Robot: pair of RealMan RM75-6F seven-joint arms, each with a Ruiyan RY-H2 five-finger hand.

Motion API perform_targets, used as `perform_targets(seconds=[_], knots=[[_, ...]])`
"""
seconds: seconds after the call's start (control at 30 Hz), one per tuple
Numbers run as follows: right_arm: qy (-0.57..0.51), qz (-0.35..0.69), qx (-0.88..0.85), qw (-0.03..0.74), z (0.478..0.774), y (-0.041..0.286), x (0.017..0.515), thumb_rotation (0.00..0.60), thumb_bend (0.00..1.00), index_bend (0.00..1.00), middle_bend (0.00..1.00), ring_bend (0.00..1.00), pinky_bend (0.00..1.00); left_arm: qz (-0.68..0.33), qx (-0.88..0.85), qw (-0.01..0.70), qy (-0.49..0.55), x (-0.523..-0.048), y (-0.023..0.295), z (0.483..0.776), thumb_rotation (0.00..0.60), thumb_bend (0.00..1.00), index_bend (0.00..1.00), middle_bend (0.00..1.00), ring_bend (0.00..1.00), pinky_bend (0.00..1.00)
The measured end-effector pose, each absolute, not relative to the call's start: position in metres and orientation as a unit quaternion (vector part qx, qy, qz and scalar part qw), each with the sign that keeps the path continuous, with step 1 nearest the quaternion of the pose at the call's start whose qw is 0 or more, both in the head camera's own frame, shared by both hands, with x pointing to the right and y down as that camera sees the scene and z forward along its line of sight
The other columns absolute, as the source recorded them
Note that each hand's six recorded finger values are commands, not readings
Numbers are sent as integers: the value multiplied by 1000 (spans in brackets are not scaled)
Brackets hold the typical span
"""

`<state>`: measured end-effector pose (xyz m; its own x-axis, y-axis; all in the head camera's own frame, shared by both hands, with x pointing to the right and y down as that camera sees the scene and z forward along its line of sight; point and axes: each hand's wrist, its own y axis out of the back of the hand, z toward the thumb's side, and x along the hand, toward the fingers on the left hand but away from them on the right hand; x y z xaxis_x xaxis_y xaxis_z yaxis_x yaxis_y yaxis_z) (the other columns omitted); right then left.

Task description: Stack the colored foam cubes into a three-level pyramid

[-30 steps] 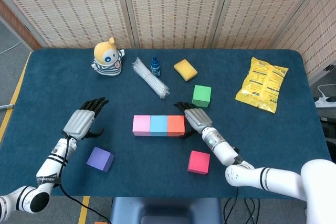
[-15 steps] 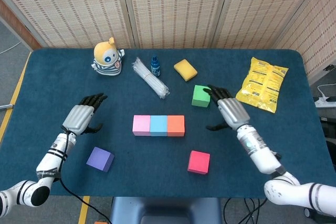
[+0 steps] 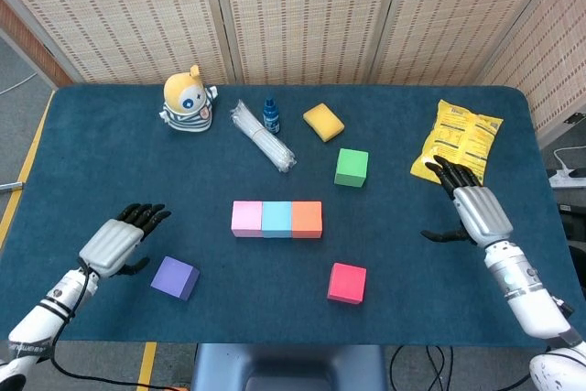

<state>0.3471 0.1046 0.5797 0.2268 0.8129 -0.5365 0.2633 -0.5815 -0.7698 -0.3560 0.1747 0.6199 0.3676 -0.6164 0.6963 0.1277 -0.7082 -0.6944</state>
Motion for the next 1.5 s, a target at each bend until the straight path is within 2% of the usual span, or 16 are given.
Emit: perform_targets(seconds=[0.37,0.7,1.0,1.13,1.33,1.5], knots=[[-373,492,-740,266,581,107,351,600,171,0,78,29,148,-540,-764,335,110,-358,219,617,600,364,44,28,0,73],[-371,494,-743,256,587,112,352,600,171,0,78,29,148,-528,-775,330,107,-346,226,645,600,361,68,35,0,76],[-382,498,-738,250,587,115,359,600,171,0,78,29,148,-524,-782,325,90,-339,232,653,600,361,95,80,28,87],[-383,499,-738,245,588,116,360,600,171,0,78,29,148,-521,-788,315,95,-336,232,657,600,360,158,157,100,114],[-387,498,-737,243,588,116,362,600,172,0,78,30,148,-509,-800,289,129,-331,225,660,600,356,351,398,349,217],[-392,495,-737,242,586,115,363,600,171,0,78,32,148,-495,-807,271,177,-329,206,648,600,354,387,482,406,249]])
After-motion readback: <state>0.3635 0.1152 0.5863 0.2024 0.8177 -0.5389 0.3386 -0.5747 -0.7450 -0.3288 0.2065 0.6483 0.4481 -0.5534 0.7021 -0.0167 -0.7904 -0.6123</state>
